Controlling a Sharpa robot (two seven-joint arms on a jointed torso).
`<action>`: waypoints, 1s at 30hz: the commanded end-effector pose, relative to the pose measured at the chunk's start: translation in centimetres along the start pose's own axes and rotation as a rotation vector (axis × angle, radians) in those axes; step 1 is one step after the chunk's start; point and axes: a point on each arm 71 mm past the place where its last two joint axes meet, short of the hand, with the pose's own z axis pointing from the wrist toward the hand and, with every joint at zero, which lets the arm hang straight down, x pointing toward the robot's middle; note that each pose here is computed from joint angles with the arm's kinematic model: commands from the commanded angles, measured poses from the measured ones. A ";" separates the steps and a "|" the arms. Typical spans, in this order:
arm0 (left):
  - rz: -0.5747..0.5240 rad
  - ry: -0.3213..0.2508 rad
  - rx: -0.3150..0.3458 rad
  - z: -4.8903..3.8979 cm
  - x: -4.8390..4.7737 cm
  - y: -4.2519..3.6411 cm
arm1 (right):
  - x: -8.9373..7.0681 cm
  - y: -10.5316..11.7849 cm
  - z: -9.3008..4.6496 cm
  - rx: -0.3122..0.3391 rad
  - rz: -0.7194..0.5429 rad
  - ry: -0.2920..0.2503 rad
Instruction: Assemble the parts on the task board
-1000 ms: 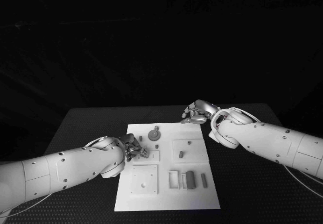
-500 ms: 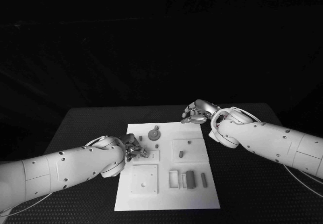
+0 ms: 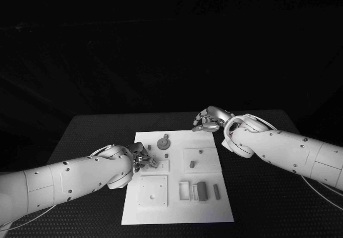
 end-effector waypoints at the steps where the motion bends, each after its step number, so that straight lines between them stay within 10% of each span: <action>1: -0.005 0.016 0.002 0.00 0.24 -0.13 | 0.1 0.1 0.0 -0.009 -0.002 0.009; 30: 0.000 -0.006 0.020 0.05 0.17 -0.43 | 0.1 0.1 0.0 -0.007 -0.002 0.010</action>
